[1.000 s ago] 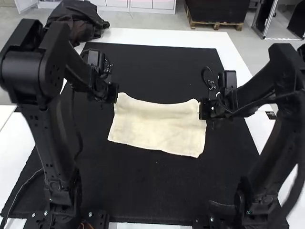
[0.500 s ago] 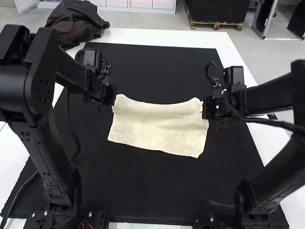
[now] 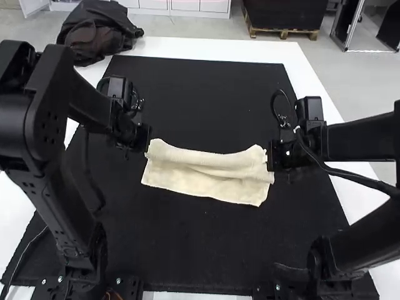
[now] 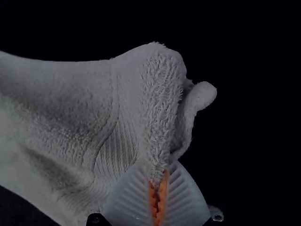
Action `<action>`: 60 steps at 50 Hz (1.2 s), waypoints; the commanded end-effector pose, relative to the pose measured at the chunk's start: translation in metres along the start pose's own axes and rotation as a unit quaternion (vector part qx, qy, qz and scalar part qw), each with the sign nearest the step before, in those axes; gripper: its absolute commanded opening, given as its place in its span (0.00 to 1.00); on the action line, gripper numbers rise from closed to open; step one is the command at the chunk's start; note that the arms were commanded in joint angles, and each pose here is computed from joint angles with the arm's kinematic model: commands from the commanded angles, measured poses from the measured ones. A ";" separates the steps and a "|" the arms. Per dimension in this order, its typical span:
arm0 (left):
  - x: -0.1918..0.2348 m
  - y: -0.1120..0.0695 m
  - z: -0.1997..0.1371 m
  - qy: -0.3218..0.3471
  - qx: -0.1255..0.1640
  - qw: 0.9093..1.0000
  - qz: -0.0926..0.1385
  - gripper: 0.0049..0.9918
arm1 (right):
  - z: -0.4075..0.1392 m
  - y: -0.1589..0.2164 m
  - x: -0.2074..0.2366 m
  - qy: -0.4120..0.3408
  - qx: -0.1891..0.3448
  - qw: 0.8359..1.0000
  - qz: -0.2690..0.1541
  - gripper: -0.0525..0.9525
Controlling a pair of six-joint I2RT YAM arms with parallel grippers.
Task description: Fold the towel.
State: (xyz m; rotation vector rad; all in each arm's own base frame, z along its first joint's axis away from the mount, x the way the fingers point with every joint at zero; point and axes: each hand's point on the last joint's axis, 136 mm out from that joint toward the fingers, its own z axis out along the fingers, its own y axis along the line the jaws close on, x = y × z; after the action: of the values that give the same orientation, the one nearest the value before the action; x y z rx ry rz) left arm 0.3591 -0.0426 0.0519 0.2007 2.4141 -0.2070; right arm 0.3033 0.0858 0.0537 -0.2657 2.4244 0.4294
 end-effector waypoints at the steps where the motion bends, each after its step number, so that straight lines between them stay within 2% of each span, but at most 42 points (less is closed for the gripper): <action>1: 0.001 0.004 -0.004 -0.005 -0.012 1.000 0.008 0.02 | -0.003 -0.008 0.007 0.001 0.010 1.000 -0.001 0.03; 7: 0.011 0.004 -0.003 0.003 -0.011 1.000 0.014 0.02 | -0.002 -0.008 0.016 0.010 0.009 1.000 0.001 0.03; 28: 0.040 0.005 0.000 0.030 -0.014 0.999 0.013 0.02 | -0.002 -0.005 0.049 0.070 0.001 0.998 0.001 0.03; 39: 0.051 0.007 0.003 0.023 -0.020 0.999 0.020 0.02 | 0.003 -0.004 0.062 0.087 -0.008 0.996 0.007 0.03; 40: 0.051 0.007 0.003 0.023 -0.020 0.999 0.020 0.02 | 0.003 -0.004 0.062 0.086 -0.006 0.996 0.008 0.05; 42: 0.054 0.007 0.003 0.024 -0.020 0.999 0.020 0.02 | 0.003 -0.004 0.061 0.084 -0.005 0.996 0.006 0.16; 45: 0.055 0.007 0.003 0.026 -0.020 0.999 0.021 0.03 | 0.003 -0.005 0.061 0.084 -0.004 0.996 0.006 0.20; 48: 0.057 0.007 0.003 0.027 -0.020 0.999 0.021 0.13 | 0.003 -0.007 0.060 0.084 0.002 0.996 0.005 0.32; 51: 0.057 0.007 0.003 0.028 -0.020 0.999 0.020 0.23 | 0.003 -0.010 0.058 0.080 0.009 0.997 0.003 0.38; 54: 0.057 0.010 0.002 0.027 -0.022 0.999 0.017 0.38 | 0.002 -0.011 0.054 0.076 0.013 0.997 -0.001 0.50; 57: 0.057 0.013 0.002 0.026 -0.024 0.999 0.014 0.48 | 0.002 -0.011 0.052 0.073 0.013 0.997 -0.003 0.58; 60: 0.056 0.018 0.001 0.025 -0.029 0.999 0.009 0.66 | 0.001 -0.011 0.048 0.068 0.016 0.998 -0.006 0.65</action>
State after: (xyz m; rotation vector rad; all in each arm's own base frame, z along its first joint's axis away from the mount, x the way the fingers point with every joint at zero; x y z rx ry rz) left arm 0.3188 -0.0304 0.0066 0.2215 2.4840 -0.1557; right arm 0.2598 0.0783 0.0120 -0.3036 2.5888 0.4260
